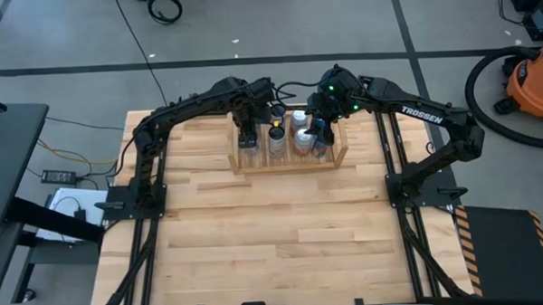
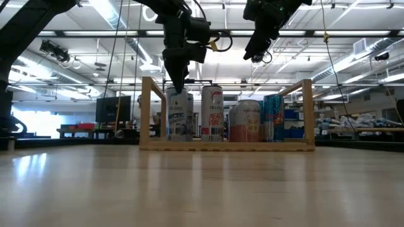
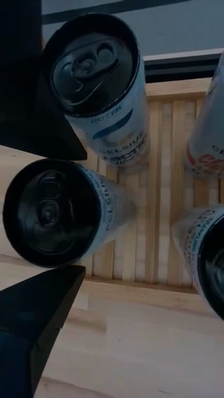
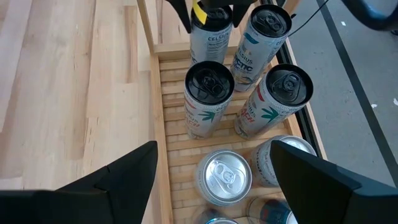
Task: Place canned beverage on shelf
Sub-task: Put the white pink soda can into the shelf
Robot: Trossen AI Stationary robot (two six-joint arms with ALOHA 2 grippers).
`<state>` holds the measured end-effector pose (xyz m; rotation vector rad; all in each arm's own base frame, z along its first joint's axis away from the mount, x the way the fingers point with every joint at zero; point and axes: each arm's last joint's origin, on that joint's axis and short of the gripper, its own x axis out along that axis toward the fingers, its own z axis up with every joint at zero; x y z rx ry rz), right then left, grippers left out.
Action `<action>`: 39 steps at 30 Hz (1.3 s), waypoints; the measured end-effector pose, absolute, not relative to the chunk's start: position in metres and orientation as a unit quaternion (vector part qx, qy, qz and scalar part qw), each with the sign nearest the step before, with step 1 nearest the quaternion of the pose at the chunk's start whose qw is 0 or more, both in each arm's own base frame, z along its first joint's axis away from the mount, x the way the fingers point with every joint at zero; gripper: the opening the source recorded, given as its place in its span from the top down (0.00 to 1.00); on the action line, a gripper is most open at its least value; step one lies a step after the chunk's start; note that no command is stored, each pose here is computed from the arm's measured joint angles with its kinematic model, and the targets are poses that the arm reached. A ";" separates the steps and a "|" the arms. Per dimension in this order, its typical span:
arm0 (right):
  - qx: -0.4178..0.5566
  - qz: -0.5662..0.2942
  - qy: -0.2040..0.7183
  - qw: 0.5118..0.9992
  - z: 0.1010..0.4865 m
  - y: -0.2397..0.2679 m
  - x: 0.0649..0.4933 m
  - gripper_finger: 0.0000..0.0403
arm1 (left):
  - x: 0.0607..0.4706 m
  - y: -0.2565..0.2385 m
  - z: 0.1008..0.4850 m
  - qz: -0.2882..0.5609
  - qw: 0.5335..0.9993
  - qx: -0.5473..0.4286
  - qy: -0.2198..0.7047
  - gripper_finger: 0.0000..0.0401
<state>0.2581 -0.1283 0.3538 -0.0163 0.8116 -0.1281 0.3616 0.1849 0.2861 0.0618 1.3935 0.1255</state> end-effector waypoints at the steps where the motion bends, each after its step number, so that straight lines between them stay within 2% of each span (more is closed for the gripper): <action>1: -0.008 -0.062 0.394 0.917 0.354 -0.128 0.258 0.20 | 0.362 0.185 0.286 0.058 0.765 0.029 0.641 0.28; 29: -0.008 -0.062 0.394 0.917 0.354 -0.128 0.258 0.20 | 0.360 0.187 0.286 0.072 0.762 0.020 0.643 0.28; 39: -0.008 -0.062 0.394 0.917 0.354 -0.128 0.258 0.20 | 0.361 0.186 0.286 0.064 0.763 0.027 0.643 0.38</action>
